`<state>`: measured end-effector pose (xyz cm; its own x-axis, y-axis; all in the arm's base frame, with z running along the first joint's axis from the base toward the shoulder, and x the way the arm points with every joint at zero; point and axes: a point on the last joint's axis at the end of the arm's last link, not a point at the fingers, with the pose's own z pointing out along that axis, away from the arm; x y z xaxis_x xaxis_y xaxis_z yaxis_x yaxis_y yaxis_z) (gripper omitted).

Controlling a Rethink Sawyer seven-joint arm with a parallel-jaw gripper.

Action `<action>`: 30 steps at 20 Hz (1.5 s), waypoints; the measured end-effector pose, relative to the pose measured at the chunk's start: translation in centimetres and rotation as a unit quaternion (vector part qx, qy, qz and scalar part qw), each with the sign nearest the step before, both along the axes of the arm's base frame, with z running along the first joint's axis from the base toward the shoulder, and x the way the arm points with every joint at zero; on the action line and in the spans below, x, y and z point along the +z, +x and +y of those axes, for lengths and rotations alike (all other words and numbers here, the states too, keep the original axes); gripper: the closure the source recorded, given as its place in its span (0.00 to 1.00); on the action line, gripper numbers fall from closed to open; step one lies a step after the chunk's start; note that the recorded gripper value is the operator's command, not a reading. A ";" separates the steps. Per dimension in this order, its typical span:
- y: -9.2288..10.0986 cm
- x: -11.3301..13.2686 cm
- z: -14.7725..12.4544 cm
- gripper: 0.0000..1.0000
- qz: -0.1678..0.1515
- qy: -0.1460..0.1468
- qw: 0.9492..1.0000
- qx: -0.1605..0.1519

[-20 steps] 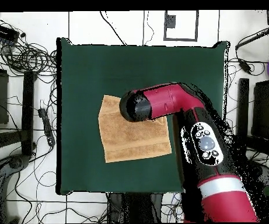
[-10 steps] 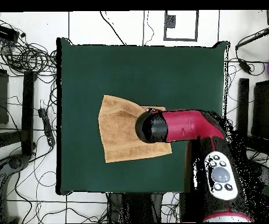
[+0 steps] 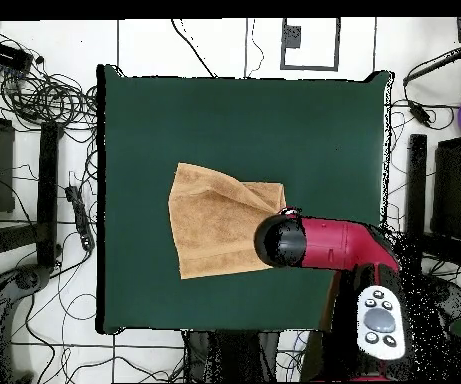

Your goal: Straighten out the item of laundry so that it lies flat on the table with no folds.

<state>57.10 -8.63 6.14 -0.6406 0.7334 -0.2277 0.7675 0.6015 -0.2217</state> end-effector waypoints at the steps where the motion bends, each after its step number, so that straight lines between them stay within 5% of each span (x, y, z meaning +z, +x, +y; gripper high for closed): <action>1: -0.3 -0.3 0.2 0.00 -0.003 -0.004 1.000 -0.018; 8: -1.1 -1.3 3.1 0.00 -0.012 -0.018 0.997 -0.073; 14: -1.6 -1.8 4.4 0.00 -0.005 -0.027 0.997 -0.073; 30: -2.0 -3.5 2.8 0.00 0.007 -0.040 0.994 -0.101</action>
<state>55.13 -5.83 2.63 -0.4848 0.8276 -0.2829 0.8677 0.4146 -0.2741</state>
